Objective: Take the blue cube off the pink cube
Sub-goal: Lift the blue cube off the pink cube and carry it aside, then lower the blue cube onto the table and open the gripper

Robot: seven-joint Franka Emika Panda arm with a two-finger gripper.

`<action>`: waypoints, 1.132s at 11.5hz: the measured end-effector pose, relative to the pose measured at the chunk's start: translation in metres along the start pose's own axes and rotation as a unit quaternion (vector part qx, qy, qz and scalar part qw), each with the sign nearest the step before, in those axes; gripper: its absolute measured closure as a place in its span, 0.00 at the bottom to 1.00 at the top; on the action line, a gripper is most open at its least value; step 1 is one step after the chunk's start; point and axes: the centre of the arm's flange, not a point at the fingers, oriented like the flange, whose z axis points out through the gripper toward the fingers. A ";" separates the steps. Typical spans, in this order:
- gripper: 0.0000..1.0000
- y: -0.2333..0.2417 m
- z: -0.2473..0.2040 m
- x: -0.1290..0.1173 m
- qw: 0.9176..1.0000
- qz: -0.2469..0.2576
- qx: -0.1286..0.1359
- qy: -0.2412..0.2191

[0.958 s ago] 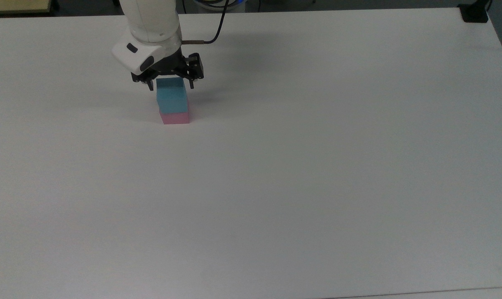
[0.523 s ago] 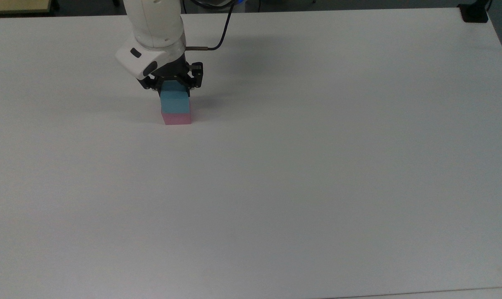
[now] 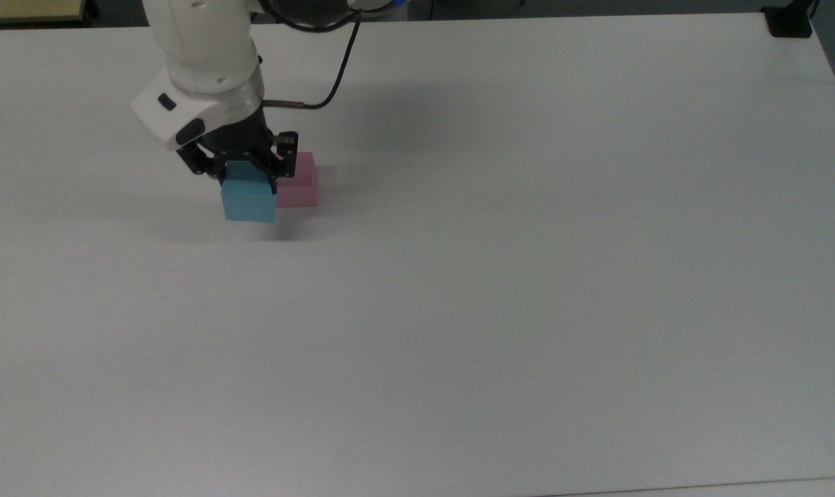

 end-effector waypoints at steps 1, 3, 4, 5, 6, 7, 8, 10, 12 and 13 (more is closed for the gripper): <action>0.39 0.008 0.013 0.015 1.000 0.006 -0.001 -0.001; 0.39 0.013 0.046 0.033 1.000 0.007 -0.004 -0.014; 0.39 0.013 0.060 0.037 1.000 0.007 -0.004 -0.021; 0.39 0.013 0.071 0.040 1.000 0.006 -0.005 -0.027; 0.39 0.012 0.078 0.041 0.999 0.006 -0.004 -0.031; 0.39 0.012 0.080 0.042 0.999 0.005 -0.004 -0.032; 0.35 0.011 0.079 0.042 0.999 0.006 -0.003 -0.032; 0.08 0.010 0.079 0.042 0.999 0.011 -0.002 -0.031; 0.00 0.010 0.078 0.043 0.999 0.013 -0.003 -0.031; 0.00 0.011 0.074 0.044 1.000 0.015 -0.003 -0.027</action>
